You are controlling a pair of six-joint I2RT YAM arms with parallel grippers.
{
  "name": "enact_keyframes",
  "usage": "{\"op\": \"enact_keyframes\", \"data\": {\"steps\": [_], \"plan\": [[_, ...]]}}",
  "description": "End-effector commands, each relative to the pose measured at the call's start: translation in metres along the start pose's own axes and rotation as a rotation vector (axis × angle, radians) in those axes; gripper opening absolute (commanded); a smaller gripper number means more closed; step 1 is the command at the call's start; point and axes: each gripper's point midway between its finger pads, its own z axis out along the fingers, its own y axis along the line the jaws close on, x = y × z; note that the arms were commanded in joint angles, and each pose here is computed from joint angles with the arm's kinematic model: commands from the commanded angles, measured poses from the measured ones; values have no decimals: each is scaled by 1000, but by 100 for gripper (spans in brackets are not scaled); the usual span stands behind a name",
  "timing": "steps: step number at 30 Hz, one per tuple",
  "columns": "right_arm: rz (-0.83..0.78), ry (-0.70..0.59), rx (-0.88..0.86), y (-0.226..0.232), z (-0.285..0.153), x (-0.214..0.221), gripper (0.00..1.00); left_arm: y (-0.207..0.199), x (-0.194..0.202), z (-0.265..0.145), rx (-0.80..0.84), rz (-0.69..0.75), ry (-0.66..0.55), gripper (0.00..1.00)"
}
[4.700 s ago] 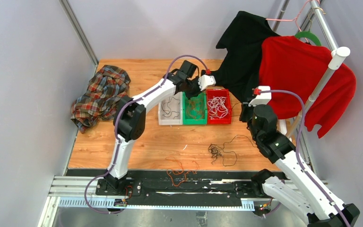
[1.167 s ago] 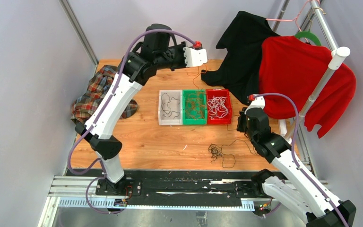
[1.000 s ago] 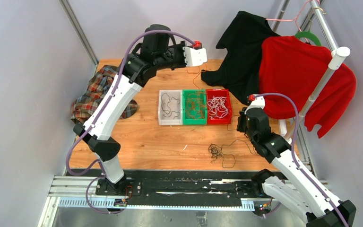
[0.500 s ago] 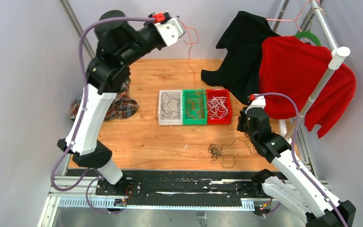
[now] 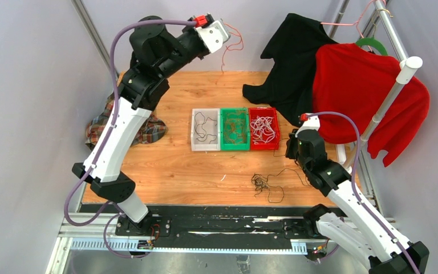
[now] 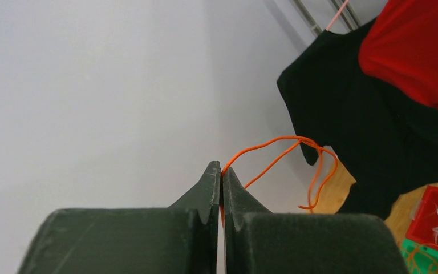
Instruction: Untangle the cables
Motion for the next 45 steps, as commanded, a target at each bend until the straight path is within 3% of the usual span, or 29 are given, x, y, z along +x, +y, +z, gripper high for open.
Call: {"op": "enact_keyframes", "data": {"steps": [1, 11, 22, 32, 45], "plan": [[23, -38, 10, -3, -3, -13, 1, -14, 13, 2, 33, -9, 20, 0], [13, -38, 23, -5, -2, -13, 1, -69, 81, 23, 152, -34, 151, 0], [16, -35, 36, -9, -2, -7, 1, -93, 112, 48, 176, -94, 187, 0], [13, -37, 36, -9, -1, -7, 1, -112, 136, 40, 219, -67, 244, 0], [13, -45, 39, -9, -2, -12, 1, -199, 222, 12, 390, -106, 439, 0]]}}
